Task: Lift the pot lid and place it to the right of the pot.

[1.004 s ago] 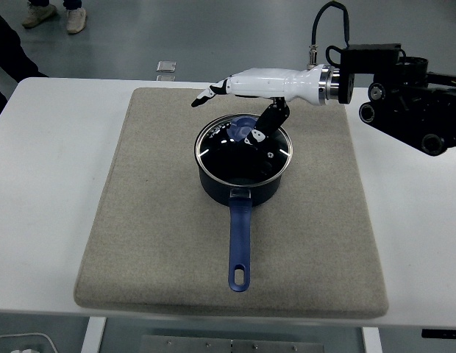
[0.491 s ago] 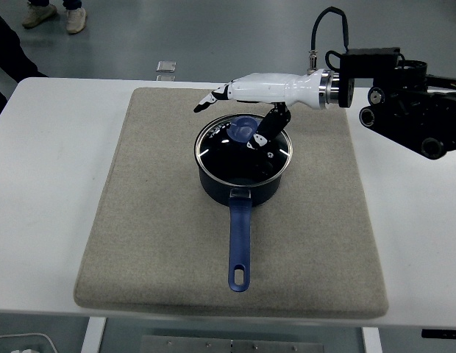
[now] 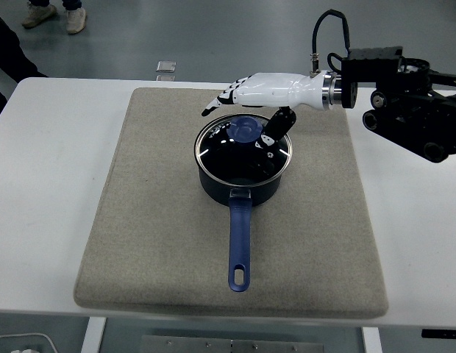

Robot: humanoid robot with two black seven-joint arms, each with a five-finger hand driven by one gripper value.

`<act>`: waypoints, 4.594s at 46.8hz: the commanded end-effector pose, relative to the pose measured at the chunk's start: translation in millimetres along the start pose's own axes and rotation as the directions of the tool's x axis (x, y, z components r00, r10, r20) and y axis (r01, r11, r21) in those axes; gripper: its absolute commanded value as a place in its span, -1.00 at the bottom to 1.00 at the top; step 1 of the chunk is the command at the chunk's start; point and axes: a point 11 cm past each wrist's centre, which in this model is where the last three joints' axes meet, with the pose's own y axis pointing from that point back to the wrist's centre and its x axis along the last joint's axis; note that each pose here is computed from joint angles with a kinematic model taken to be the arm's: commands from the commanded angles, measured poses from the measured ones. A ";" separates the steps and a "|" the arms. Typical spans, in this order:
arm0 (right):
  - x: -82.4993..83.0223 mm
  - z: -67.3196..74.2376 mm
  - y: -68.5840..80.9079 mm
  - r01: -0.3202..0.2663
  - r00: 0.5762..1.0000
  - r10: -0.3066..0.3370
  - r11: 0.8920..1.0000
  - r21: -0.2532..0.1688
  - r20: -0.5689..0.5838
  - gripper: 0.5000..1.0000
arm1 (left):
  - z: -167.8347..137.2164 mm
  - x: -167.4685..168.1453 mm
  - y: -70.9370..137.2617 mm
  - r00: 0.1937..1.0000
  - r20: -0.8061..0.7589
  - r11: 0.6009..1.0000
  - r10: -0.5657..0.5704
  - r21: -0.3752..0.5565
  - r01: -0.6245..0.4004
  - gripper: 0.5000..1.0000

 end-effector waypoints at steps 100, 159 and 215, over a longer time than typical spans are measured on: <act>10.3 3.3 5.9 0.103 0.986 -0.108 0.994 -0.041 -0.130 -1.00 | -0.3 0.0 0.0 1.000 0.000 1.000 0.000 0.000 0.000 1.00; -0.3 101.1 73.8 0.115 0.980 -0.168 0.915 -0.386 -0.107 -1.00 | -0.3 0.0 0.0 1.000 0.000 1.000 0.000 0.000 0.000 1.00; -39.2 134.0 132.4 0.242 0.950 -0.309 0.826 -0.508 -0.050 -1.00 | -0.3 0.0 0.0 1.000 0.000 1.000 0.000 0.000 0.000 1.00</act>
